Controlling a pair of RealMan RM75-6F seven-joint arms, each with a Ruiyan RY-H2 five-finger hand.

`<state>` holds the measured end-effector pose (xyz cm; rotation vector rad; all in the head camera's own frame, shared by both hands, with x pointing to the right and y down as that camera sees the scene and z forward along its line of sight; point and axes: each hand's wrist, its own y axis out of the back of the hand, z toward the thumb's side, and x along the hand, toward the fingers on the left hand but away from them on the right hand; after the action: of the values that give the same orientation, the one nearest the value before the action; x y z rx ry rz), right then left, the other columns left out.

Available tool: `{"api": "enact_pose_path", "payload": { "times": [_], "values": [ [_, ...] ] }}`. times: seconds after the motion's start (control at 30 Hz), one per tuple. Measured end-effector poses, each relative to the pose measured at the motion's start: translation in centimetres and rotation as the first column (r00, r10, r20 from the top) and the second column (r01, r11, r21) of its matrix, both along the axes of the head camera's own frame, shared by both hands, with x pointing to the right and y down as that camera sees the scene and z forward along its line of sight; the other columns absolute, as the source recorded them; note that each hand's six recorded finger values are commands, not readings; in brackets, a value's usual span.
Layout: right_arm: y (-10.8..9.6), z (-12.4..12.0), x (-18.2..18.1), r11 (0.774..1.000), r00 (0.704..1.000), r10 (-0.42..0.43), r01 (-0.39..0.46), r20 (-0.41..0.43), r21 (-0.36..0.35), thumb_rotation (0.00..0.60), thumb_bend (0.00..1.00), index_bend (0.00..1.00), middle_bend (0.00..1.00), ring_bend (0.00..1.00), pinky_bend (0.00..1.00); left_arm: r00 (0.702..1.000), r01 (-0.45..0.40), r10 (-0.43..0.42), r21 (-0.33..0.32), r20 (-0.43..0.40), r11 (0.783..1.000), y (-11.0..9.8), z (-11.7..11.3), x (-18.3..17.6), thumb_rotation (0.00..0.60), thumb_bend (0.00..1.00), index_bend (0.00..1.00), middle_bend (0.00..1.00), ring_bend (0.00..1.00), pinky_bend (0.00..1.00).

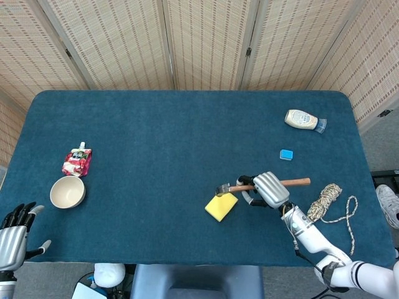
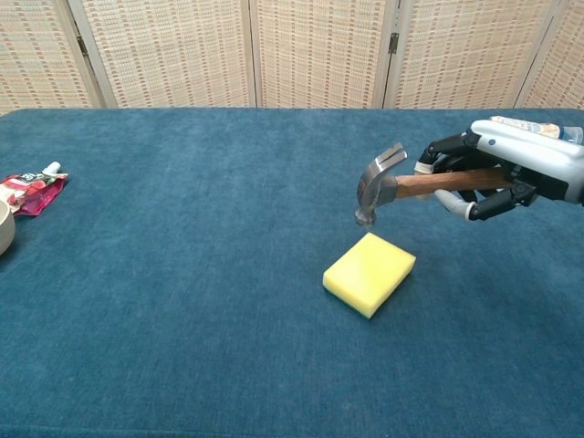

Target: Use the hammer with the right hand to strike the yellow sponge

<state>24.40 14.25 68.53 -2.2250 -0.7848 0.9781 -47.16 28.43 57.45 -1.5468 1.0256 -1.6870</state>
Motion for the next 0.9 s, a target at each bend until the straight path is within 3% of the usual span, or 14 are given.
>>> {"api": "enact_pose_path", "payload": {
  "times": [0.37, 0.47, 0.7, 0.9],
  "values": [
    [1.8, 3.2, 0.9, 0.997, 0.993, -0.045, 0.038, -0.105, -0.069, 0.600, 1.00, 0.82, 0.82, 0.82, 0.85, 1.000, -0.001, 0.001, -0.008, 0.001, 1.000, 0.1, 0.2, 0.0, 0.600, 0.21, 0.21, 0.14, 0.10, 0.17],
    [1.9, 3.3, 0.8, 0.997, 0.994, -0.042, 0.035, -0.100, -0.072, 0.600, 1.00, 0.82, 0.82, 0.82, 0.85, 1.000, 0.000, 0.000, -0.010, 0.002, 1.000, 0.1, 0.2, 0.0, 0.600, 0.21, 0.21, 0.14, 0.10, 0.17],
    [-0.1, 1.0, 0.7, 1.000, 1.000, 0.029, -0.029, -0.005, -0.003, 0.600, 1.00, 0.82, 0.82, 0.82, 0.85, 1.000, -0.001, 0.001, -0.003, 0.001, 1.000, 0.0, 0.1, 0.0, 0.600, 0.21, 0.21, 0.14, 0.10, 0.17],
    [-2.4, 0.5, 1.5, 0.994, 0.994, 0.110, -0.110, 0.009, 0.025, 0.600, 1.00, 0.82, 0.82, 0.82, 0.85, 1.000, -0.008, 0.008, -0.005, -0.002, 1.000, -0.1, 0.2, 0.3, 0.600, 0.21, 0.21, 0.14, 0.10, 0.17]
  ]
}}
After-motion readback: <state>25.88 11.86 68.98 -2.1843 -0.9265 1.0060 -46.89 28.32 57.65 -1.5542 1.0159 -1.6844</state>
